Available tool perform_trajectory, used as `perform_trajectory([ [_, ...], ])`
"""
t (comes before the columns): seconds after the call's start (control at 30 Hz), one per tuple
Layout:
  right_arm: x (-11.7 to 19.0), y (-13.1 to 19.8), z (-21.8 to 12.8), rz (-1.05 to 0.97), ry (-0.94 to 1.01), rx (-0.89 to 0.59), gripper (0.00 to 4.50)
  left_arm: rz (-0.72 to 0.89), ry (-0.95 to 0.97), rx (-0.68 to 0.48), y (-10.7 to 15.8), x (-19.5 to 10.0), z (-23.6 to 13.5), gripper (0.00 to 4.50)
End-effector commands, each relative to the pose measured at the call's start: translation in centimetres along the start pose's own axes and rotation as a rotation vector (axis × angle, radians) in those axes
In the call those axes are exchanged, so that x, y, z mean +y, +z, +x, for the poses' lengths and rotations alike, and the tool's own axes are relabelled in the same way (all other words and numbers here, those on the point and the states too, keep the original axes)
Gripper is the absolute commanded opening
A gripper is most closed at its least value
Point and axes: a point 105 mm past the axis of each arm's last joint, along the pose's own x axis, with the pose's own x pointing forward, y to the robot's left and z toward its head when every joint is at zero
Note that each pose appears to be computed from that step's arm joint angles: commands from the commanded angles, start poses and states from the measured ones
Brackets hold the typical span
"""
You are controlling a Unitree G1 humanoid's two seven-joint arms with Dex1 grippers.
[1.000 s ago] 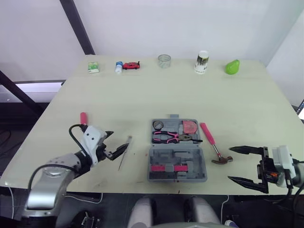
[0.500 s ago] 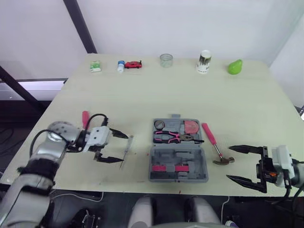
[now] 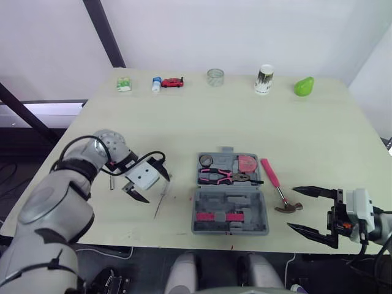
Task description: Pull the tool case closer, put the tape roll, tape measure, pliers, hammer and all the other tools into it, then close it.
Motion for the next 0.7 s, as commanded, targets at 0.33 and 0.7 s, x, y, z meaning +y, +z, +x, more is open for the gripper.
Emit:
perform_trajectory([
  [0.33, -0.4, 1.2, 0.3, -0.047, 0.025, -0.023, 4.50, 0.404, -0.268, 0.138, 0.8, 0.8, 0.2, 4.44],
  [0.7, -0.2, 1.3, 0.6, -0.047, 0.022, -0.032, 4.50, 0.579, -0.283, 0.246, -0.3, 2.1, 3.4, 4.44],
])
